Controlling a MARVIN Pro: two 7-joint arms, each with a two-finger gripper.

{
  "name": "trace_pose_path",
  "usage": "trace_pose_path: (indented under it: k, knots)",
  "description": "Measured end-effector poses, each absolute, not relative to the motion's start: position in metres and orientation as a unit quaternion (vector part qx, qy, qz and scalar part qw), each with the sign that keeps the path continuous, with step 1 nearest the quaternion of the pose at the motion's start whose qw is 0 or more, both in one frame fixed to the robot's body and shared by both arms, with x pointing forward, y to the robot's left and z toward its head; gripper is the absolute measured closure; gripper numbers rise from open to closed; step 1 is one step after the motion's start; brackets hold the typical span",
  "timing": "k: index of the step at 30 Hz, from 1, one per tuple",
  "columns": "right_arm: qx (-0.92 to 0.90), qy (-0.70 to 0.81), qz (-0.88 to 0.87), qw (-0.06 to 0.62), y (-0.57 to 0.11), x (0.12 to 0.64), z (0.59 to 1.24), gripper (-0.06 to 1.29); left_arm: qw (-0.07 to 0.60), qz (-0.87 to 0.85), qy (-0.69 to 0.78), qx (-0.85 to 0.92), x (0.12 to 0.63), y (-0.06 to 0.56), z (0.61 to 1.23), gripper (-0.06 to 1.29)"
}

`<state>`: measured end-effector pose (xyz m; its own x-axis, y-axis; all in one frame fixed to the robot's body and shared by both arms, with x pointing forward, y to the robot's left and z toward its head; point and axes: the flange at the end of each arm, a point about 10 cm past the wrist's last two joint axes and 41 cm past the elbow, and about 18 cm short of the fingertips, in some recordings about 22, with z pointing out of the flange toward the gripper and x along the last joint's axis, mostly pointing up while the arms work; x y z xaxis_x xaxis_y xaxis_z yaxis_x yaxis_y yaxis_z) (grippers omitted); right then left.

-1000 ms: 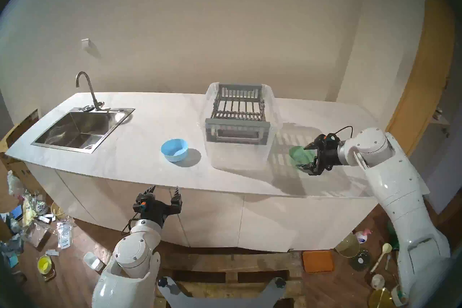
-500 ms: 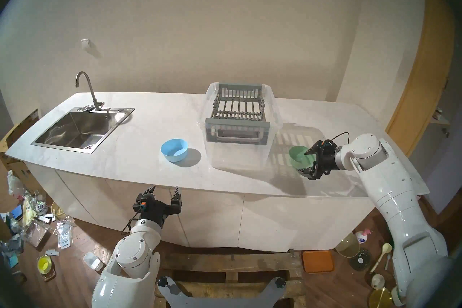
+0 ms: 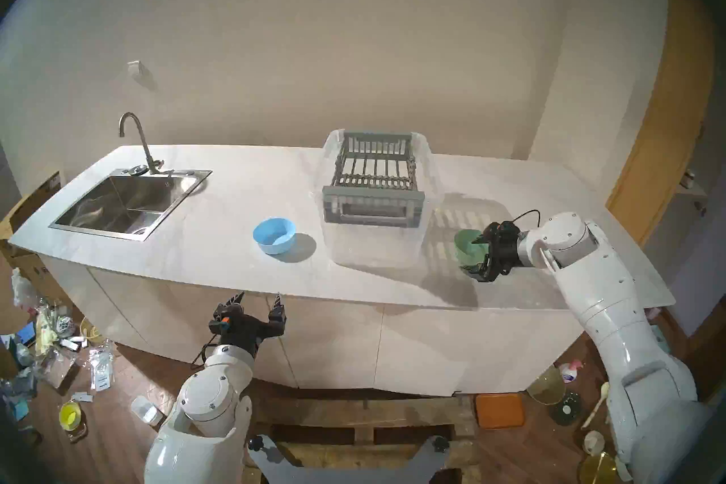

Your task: Place the plate or bowl neatly into the plate slot of the drying rack

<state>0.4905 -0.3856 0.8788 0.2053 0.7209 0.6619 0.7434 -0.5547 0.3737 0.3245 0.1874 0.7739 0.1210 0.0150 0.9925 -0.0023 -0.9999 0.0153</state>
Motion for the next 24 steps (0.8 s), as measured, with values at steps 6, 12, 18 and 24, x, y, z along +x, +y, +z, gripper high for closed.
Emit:
trace_pose_path:
  k: [6, 12, 18, 24]
  knots:
    - [-0.776, -0.472, -0.418, 0.013, -0.381, 0.496, 0.878, 0.0, 0.006, 0.663, 0.004, 0.749, 0.324, 0.187, 0.774, 0.0]
    - [-0.78, -0.466, -0.419, 0.012, -0.382, 0.499, 0.875, 0.0, 0.006, 0.663, 0.004, 0.749, 0.325, 0.187, 0.774, 0.0]
    - [-0.783, -0.462, -0.417, 0.015, -0.381, 0.499, 0.869, 0.0, 0.006, 0.663, 0.004, 0.749, 0.325, 0.187, 0.774, 0.0]
    - [-0.785, -0.46, -0.415, 0.018, -0.382, 0.498, 0.862, 0.0, 0.006, 0.663, 0.004, 0.749, 0.324, 0.187, 0.774, 0.0]
